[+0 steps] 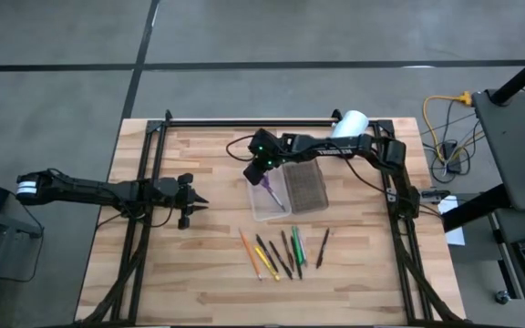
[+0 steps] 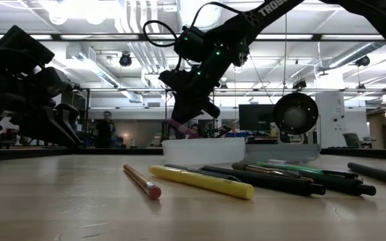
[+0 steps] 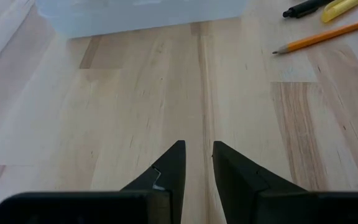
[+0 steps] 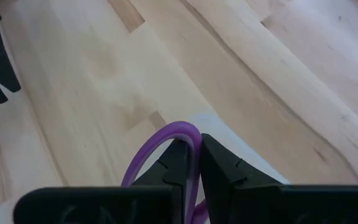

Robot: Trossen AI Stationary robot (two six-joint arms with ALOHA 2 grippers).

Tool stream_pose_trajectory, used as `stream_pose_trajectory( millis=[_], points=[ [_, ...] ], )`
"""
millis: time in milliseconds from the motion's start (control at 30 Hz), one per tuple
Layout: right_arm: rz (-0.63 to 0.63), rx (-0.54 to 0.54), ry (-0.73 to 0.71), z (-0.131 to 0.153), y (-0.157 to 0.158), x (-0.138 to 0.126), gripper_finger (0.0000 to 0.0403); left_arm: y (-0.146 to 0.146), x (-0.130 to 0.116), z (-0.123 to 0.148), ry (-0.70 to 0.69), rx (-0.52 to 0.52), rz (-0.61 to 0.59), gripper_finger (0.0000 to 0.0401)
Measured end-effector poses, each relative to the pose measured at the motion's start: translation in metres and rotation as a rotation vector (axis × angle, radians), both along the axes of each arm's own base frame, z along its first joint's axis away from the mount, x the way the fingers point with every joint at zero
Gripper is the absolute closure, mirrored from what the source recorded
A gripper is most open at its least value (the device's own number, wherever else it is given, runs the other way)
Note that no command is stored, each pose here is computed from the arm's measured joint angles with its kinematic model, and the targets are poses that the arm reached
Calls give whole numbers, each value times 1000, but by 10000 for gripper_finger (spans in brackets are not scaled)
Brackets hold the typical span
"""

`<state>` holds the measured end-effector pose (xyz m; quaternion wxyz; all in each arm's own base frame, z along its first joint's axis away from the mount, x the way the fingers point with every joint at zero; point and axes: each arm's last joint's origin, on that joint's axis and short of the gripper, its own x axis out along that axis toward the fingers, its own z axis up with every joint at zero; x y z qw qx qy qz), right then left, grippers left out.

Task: Pick & place school supplies into a supply box
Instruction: Put the purple scissor into the supply box

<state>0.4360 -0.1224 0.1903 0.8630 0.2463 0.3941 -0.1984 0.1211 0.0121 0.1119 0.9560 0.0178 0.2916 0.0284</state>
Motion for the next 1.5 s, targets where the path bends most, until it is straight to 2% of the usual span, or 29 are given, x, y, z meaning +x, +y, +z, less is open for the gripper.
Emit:
stream_pose_trajectory(
  millis=[267, 467, 1167, 1500],
  points=[
    [23, -12, 7, 10, 1, 2, 384, 0, 0, 0, 0, 0, 0, 335],
    [29, 6, 64, 7, 2, -3, 383, 0, 0, 0, 0, 0, 0, 335],
    [101, 10, 89, 2, 9, -2, 383, 0, 0, 0, 0, 0, 0, 335],
    [99, 8, 90, 2, 9, -2, 343, 0, 0, 0, 0, 0, 0, 335]
  ],
)
